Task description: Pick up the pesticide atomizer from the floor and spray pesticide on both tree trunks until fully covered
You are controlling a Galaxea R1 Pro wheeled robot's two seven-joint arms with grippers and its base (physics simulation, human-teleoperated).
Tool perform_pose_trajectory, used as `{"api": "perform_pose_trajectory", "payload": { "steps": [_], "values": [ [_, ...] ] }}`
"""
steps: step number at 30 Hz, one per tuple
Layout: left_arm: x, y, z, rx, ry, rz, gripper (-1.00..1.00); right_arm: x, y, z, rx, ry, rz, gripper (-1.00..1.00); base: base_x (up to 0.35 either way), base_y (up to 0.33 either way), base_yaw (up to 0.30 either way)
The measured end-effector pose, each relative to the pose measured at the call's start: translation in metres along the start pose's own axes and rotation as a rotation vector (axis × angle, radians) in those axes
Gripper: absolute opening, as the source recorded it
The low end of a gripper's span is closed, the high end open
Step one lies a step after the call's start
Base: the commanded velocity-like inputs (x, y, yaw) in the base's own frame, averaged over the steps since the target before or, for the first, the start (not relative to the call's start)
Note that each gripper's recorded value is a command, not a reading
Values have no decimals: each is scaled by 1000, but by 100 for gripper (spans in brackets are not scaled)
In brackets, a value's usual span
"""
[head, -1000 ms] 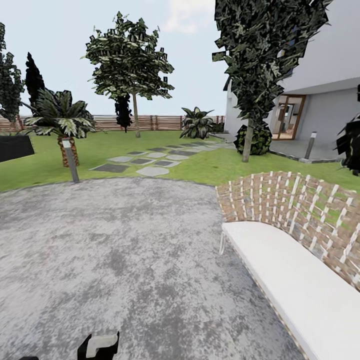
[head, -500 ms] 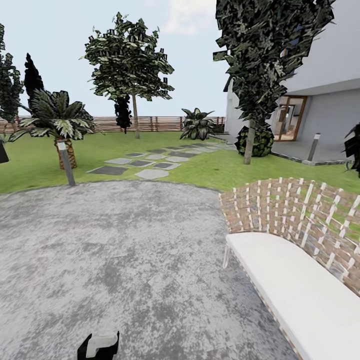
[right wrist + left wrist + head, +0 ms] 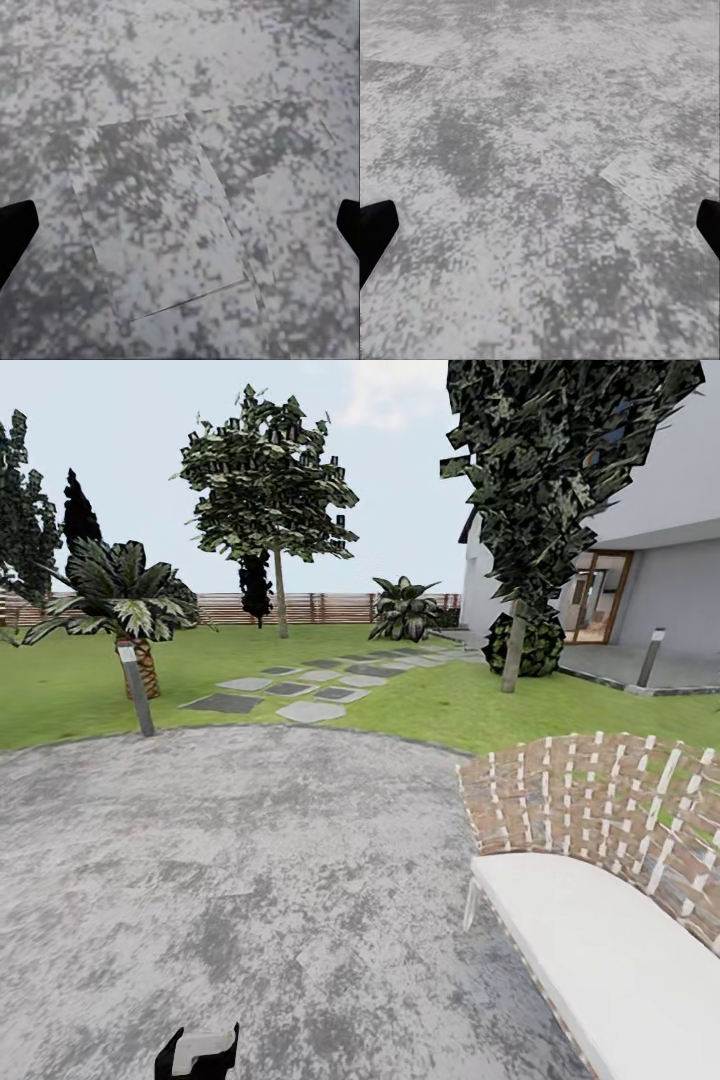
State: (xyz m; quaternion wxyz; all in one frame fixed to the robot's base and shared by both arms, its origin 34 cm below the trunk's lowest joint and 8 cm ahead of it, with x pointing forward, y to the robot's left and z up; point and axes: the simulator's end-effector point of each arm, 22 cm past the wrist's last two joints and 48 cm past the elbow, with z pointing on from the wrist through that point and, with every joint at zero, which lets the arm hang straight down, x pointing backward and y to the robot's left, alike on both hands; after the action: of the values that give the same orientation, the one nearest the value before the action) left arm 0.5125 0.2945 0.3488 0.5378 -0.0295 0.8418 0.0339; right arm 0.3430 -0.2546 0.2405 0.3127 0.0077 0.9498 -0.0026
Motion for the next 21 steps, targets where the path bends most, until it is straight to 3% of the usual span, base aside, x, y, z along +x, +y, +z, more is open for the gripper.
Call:
{"api": "perform_pose_trajectory", "payload": {
  "steps": [11, 21],
  "values": [
    [0, 0, 0, 0, 0, 0, 100, 0, -1, 0, 1, 0, -1, 100, 331, 8, 59],
    [0, 0, 0, 0, 0, 0, 100, 0, -1, 0, 0, 0, -2, 100, 320, 123, 233]
  ]
}}
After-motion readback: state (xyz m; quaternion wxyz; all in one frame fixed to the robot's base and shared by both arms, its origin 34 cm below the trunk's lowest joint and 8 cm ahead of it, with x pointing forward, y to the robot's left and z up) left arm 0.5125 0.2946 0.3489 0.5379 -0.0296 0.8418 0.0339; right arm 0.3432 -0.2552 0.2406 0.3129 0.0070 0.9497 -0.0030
